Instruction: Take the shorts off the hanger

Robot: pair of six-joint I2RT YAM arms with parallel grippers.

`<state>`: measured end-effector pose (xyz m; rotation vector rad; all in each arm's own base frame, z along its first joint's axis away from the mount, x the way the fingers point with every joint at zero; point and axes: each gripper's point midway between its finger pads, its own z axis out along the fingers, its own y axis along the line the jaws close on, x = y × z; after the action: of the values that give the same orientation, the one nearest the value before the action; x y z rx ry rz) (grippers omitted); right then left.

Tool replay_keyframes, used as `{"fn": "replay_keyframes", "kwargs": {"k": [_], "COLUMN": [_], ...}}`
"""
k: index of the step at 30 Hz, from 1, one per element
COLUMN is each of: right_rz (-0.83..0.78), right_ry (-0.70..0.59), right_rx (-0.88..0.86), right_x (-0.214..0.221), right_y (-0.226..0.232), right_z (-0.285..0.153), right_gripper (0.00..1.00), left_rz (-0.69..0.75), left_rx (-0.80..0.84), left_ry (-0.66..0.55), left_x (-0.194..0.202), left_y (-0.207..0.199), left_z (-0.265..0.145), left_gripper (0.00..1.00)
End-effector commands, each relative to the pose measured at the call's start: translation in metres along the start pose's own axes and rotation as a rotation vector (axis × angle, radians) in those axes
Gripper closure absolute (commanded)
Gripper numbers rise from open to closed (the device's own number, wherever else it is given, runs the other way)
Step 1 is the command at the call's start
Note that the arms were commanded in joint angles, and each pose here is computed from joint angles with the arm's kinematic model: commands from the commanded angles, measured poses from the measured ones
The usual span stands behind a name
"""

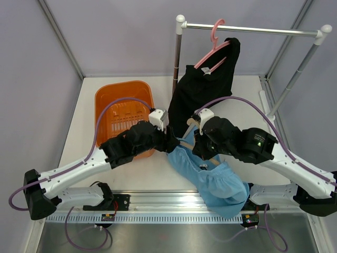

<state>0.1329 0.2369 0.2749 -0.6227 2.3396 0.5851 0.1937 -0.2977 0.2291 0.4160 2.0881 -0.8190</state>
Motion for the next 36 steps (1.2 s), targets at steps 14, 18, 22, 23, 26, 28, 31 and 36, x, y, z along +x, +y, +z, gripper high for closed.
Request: {"fn": "replay_keyframes", "kwargs": {"k": [14, 18, 22, 23, 26, 28, 31, 36], "right_rz": [0.019, 0.029, 0.04, 0.039, 0.051, 0.055, 0.063, 0.083], "right_ry": [-0.131, -0.16, -0.195, -0.198, -0.232, -0.243, -0.264, -0.323], "right_rx": [-0.086, -0.108, -0.121, -0.112, -0.102, -0.096, -0.093, -0.061], "right_x": [-0.029, -0.03, -0.032, -0.032, -0.032, -0.032, -0.033, -0.037], "right_y": [0.016, 0.015, 0.012, 0.01, 0.002, -0.001, -0.005, -0.017], "right_z": [-0.028, -0.042, -0.057, -0.059, -0.071, -0.075, -0.083, -0.098], "right_gripper": [1.0, 1.0, 1.0, 1.0, 1.0, 1.0, 1.0, 1.0], "left_rz": [0.013, 0.015, 0.001, -0.003, -0.013, -0.011, -0.01, 0.003], "left_rx": [-0.133, -0.217, -0.258, -0.261, -0.279, -0.286, -0.294, -0.291], "left_ry": [-0.046, -0.036, 0.011, 0.015, 0.037, 0.054, 0.069, 0.104], "left_x": [-0.024, -0.023, -0.011, -0.01, -0.003, 0.002, 0.005, 0.014], "left_y": [0.013, 0.026, 0.037, 0.038, 0.045, 0.048, 0.053, 0.055], "left_z": [0.012, 0.021, 0.035, 0.037, 0.044, 0.048, 0.052, 0.059], "left_gripper": [1.0, 1.0, 1.0, 1.0, 1.0, 1.0, 1.0, 1.0]}}
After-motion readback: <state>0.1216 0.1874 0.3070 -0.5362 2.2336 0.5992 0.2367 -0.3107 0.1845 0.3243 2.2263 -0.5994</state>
